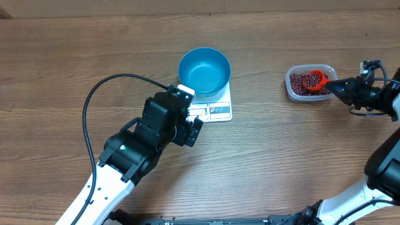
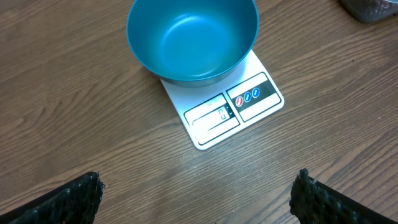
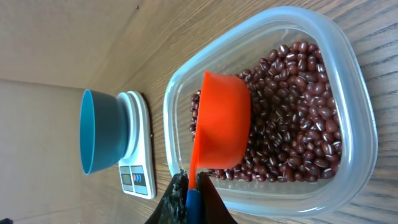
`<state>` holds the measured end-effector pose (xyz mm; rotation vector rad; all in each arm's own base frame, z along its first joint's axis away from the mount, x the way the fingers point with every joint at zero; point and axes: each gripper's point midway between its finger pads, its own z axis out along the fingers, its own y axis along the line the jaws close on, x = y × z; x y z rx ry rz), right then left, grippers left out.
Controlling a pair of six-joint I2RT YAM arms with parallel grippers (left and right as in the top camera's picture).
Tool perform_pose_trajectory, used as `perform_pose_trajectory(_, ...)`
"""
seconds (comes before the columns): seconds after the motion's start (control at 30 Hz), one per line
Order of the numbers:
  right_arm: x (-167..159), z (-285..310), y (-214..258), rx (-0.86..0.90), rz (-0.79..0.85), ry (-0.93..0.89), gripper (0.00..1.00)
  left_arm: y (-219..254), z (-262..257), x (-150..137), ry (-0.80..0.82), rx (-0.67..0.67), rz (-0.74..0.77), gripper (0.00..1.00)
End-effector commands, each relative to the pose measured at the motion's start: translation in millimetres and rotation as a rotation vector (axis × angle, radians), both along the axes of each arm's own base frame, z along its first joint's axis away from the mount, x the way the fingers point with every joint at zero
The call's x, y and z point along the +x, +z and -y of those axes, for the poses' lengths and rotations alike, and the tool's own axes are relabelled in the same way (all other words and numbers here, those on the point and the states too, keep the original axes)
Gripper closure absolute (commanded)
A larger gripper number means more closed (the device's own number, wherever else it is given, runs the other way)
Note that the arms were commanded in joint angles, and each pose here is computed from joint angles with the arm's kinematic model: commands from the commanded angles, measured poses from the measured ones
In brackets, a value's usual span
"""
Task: Scoop item into bowl and weigh 150g on scale
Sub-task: 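Drag the red scoop through the beans and lift it out, then carry the filled scoop left over the blue bowl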
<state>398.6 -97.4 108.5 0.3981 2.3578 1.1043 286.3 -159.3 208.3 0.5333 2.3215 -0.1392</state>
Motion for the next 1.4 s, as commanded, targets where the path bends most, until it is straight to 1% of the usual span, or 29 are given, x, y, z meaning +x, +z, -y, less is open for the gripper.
perform_pose_trajectory(0.0,1,-5,9,0.070,0.040,0.007,0.96,-1,-2,2,0.012,0.005,0.001,0.00)
perform_pose_trajectory(0.17,2,-9,21,0.133,0.088,0.018,0.96,-1,-2,2,0.012,0.005,0.001,0.01)
perform_pose_trajectory(0.37,2,-9,23,0.155,0.078,0.008,0.96,-1,-2,2,0.012,0.005,0.001,0.00)
perform_pose_trajectory(0.43,3,-13,30,0.200,0.099,0.015,0.96,-1,-2,2,0.012,0.005,0.001,0.00)
perform_pose_trajectory(0.53,2,-14,31,0.231,0.071,-0.001,0.96,-1,-2,2,0.012,0.005,0.001,0.00)
perform_pose_trajectory(0.63,3,-22,44,0.304,0.103,0.018,0.96,-1,-2,2,0.012,0.005,0.001,0.00)
perform_pose_trajectory(0.8,4,-34,53,0.352,0.125,0.050,0.96,-1,-2,2,0.012,0.005,0.001,0.00)
perform_pose_trajectory(1.37,11,-130,59,0.390,0.105,0.286,0.96,-1,-2,2,0.012,0.005,0.001,0.00)
